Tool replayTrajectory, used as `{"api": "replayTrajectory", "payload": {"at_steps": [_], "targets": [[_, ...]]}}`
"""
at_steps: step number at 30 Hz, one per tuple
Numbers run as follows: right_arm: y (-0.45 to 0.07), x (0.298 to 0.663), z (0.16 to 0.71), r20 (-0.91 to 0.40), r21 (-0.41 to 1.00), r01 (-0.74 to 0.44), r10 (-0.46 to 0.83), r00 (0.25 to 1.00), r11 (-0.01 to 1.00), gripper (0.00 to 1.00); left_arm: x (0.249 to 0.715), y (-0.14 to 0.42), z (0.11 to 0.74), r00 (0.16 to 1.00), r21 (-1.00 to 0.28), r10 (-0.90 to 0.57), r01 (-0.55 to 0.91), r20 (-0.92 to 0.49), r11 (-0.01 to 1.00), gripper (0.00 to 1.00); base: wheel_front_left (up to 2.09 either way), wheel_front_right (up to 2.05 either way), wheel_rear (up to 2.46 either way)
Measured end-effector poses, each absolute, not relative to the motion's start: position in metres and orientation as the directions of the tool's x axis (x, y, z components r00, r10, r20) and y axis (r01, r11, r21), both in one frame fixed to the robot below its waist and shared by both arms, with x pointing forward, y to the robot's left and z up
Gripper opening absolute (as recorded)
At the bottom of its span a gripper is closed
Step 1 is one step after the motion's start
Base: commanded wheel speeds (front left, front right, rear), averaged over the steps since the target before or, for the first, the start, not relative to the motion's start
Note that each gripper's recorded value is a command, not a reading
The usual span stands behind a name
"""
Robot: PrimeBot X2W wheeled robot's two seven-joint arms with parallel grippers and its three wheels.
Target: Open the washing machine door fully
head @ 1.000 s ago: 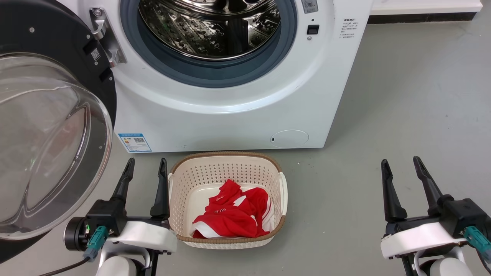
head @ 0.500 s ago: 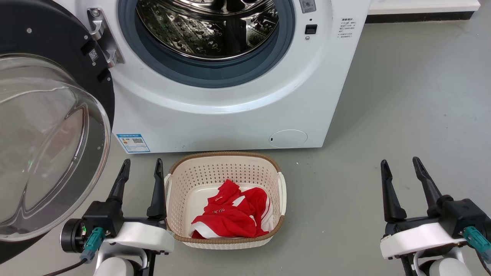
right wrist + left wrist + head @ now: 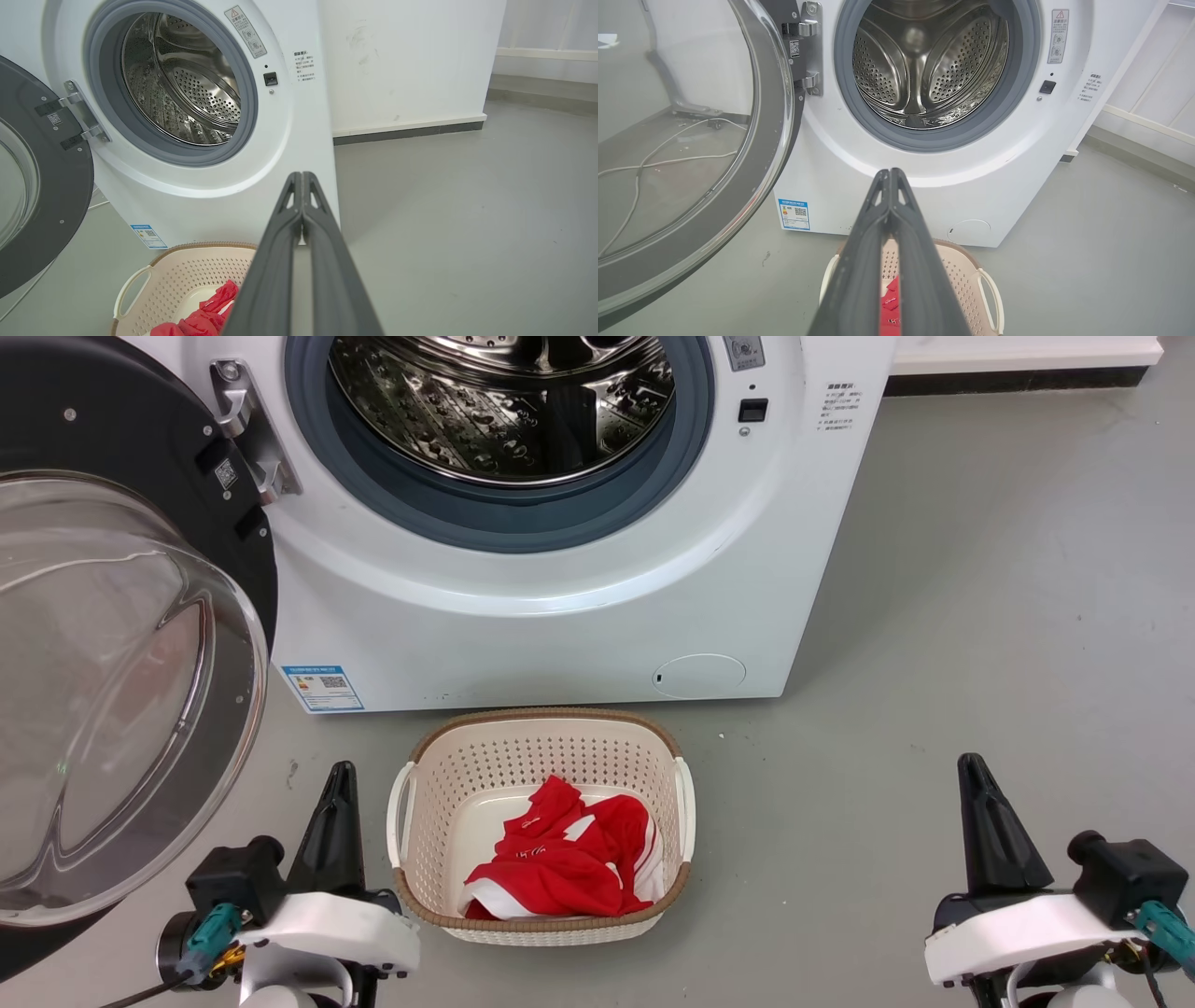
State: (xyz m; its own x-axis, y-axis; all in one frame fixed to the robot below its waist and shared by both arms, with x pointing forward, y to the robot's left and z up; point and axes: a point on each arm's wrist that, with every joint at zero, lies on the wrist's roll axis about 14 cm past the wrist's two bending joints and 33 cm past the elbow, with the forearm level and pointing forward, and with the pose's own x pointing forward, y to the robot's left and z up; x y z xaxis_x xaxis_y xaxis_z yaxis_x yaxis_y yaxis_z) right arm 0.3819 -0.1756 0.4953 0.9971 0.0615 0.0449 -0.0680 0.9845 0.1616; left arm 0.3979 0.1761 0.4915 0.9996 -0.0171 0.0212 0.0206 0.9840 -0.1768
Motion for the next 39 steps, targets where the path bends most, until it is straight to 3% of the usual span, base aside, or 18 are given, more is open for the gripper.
{"api": "replayTrajectory", "payload": {"at_steps": [18, 39], "targets": [[-0.187, 0.382, 0.489, 0.003, 0.473, -0.004, 0.002, 1.000, 0.881, 0.00, 0.396, 0.187, 0.487, 0.999, -0.481, 0.031, -0.042, -0.031, 0.876, 0.00, 0.00, 0.00, 0.00], [-0.194, 0.384, 0.488, -0.030, 0.718, 0.038, -0.024, 0.999, 0.695, 0.00, 0.393, 0.194, 0.482, 0.996, -0.721, 0.043, -0.085, -0.077, 0.687, 0.00, 0.00, 0.00, 0.00]]}}
